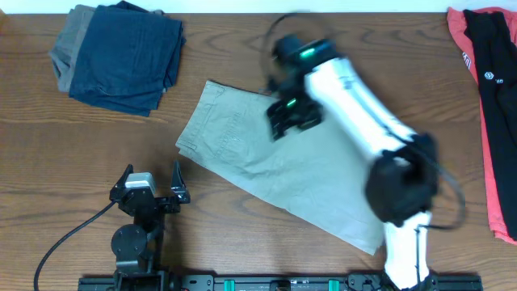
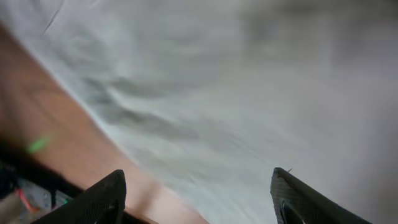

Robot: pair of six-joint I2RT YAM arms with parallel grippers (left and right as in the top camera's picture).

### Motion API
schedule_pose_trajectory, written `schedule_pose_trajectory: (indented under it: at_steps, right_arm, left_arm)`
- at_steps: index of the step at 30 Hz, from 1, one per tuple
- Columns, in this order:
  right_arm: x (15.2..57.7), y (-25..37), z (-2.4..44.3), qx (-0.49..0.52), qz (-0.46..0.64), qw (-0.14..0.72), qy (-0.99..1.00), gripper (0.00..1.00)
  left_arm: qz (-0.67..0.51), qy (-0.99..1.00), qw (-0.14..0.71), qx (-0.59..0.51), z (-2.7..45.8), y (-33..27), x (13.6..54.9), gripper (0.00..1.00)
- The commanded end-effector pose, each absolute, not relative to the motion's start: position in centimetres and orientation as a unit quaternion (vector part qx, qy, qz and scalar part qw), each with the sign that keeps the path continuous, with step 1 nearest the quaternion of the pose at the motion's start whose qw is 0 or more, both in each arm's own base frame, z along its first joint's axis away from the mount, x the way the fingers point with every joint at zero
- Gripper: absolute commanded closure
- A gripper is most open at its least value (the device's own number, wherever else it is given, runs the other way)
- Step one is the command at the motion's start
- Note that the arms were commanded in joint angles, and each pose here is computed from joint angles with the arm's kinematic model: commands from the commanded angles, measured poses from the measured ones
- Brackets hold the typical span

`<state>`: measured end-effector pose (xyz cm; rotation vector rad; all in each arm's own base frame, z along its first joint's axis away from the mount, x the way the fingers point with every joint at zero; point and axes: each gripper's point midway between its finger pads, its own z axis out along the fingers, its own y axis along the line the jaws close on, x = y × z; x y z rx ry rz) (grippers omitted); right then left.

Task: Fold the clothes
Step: 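Drag the khaki shorts to the table center and release with right gripper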

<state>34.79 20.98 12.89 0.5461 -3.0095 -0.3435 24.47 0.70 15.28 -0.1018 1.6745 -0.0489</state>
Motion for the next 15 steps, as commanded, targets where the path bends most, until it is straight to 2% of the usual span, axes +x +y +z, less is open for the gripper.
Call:
schedule_pose_trajectory:
  at_steps: [1,4,6,10,15]
  right_arm:
    - [36.4,15.2,17.5,0.101,-0.052,-0.036,-0.993,0.26]
    - [35.9,10.8,20.2,0.059,-0.026,-0.056,-0.996,0.2]
    - [35.3,7.7,21.5,0.027,0.001,-0.063,-0.998,0.01]
    - [34.1,1.5,23.5,-0.058,0.02,-0.071,-0.996,0.01]
    - [32.2,-4.1,23.7,-0.142,0.025,-0.043,-0.989,0.01]
  left_arm:
    - [-0.02,0.757,0.651,-0.048,13.7,0.8,24.4,0.02]
    - [-0.02,0.757,0.651,-0.048,13.7,0.8,24.4,0.02]
    - [-0.02,0.757,0.651,-0.048,13.7,0.8,24.4,0.02]
    - [-0.02,0.757,0.651,-0.048,13.7,0.8,24.4,0.02]
    - [-0.02,0.757,0.651,-0.048,13.7,0.8,24.4,0.02]
